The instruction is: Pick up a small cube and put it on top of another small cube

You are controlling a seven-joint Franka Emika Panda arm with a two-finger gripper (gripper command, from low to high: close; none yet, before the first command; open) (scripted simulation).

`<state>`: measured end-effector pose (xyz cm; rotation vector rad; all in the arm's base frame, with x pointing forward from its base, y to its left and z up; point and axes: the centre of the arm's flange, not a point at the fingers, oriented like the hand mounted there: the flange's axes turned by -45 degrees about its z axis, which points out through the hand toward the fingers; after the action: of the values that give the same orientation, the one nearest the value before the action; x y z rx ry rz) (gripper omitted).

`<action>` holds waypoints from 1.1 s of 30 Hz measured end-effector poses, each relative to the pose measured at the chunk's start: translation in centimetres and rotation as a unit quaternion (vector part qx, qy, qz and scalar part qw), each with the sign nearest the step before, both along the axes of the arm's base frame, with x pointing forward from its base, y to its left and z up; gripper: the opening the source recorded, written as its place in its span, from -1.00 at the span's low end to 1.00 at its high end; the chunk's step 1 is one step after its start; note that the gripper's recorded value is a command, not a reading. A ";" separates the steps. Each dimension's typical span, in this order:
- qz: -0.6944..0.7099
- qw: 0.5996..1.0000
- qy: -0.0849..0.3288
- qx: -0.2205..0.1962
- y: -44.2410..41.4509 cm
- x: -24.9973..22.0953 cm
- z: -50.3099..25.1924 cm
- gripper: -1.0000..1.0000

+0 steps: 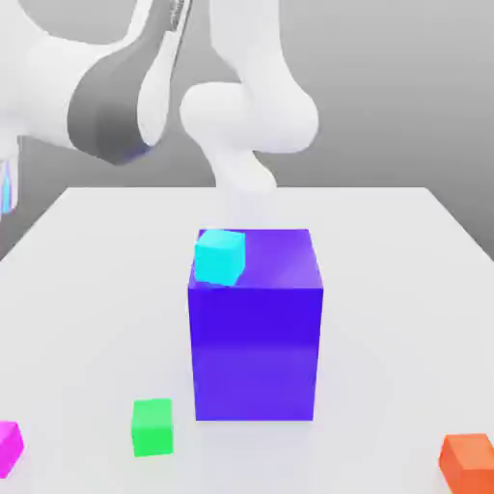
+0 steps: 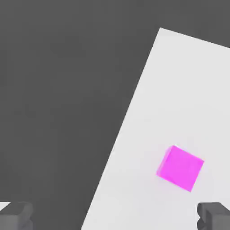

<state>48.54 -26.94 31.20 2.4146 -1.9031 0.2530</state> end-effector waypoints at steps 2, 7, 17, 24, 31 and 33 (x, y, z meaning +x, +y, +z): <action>-0.046 0.999 0.010 0.022 -1.6 -0.8 -3.4 0.00; -0.158 0.984 0.031 0.074 -4.7 -3.5 -11.6 0.00; -0.172 0.981 0.032 0.079 -5.1 -3.9 -18.2 -1.00; -0.151 0.986 0.040 0.059 -4.8 -3.9 -11.3 -1.00; -0.062 0.996 0.065 -0.025 -3.4 -3.7 -6.3 -1.00; -0.038 0.996 0.069 -0.046 -3.0 -3.6 -4.7 -1.00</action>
<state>44.89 -29.93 26.51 2.2332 -1.8753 0.1615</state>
